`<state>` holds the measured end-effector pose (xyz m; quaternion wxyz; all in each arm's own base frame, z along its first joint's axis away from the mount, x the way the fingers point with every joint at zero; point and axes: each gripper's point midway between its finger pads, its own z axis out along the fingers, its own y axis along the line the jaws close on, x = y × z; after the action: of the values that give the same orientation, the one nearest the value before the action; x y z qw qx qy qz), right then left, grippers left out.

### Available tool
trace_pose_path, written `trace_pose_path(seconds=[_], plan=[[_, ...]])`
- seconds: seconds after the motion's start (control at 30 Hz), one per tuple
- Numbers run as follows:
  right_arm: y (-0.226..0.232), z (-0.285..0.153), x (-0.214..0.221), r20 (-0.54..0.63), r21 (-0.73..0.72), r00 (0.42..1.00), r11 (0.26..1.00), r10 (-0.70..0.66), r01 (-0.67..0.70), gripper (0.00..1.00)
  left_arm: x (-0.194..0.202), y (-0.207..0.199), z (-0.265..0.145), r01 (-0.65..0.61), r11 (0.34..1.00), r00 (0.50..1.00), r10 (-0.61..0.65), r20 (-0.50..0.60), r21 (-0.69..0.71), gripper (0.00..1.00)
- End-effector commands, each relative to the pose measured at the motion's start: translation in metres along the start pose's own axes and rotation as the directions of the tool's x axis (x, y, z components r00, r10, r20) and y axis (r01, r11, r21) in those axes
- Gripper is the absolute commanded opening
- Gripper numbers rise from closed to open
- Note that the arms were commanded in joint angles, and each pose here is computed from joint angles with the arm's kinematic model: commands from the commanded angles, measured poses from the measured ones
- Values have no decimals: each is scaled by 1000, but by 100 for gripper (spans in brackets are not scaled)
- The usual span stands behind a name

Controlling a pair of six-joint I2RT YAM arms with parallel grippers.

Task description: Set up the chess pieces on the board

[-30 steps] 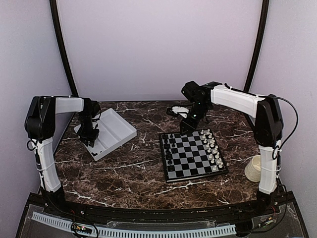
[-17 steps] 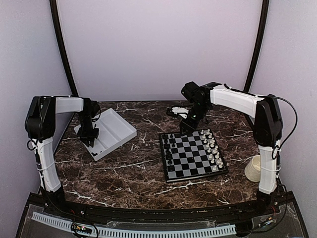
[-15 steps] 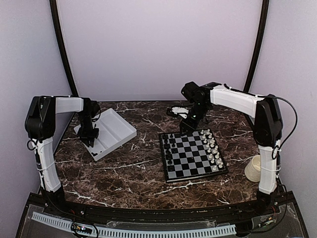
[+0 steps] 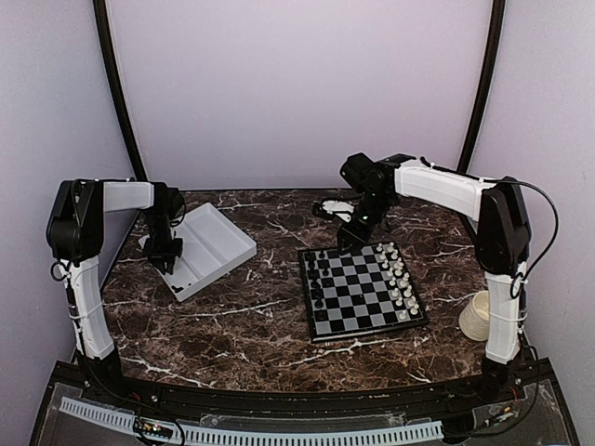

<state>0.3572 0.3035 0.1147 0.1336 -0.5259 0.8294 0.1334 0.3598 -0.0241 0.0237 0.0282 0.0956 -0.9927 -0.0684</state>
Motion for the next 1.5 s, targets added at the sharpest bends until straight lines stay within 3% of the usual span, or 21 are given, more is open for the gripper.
trace_pose_path(seconds=[0.0,0.37,0.8,0.93,1.1,1.27,1.47], plan=[[-2,2,0,0,-3,1000,1000,13,-13,31,-7,3,12,13,1000,1000,-13,-2,-10,19],[-1,5,-2,-4,-11,1000,1000,12,-12,31,-10,6,7,-1,1000,1000,1,15,-22,15],[-1,6,-7,7,-21,1000,1000,12,-12,31,1,2,-74,-102,995,970,104,221,-22,12],[0,4,-11,18,-27,1000,1000,12,-11,31,3,-29,-98,-222,974,927,195,321,50,12],[5,-6,-28,93,-80,995,997,25,-18,31,9,-88,-130,-412,901,828,308,469,136,11],[27,-12,-58,213,-249,974,968,75,-20,31,41,-154,-158,-610,742,725,380,575,279,11],[54,-13,-98,277,-538,932,841,234,-51,35,77,-211,-182,-770,551,591,427,684,321,12]])
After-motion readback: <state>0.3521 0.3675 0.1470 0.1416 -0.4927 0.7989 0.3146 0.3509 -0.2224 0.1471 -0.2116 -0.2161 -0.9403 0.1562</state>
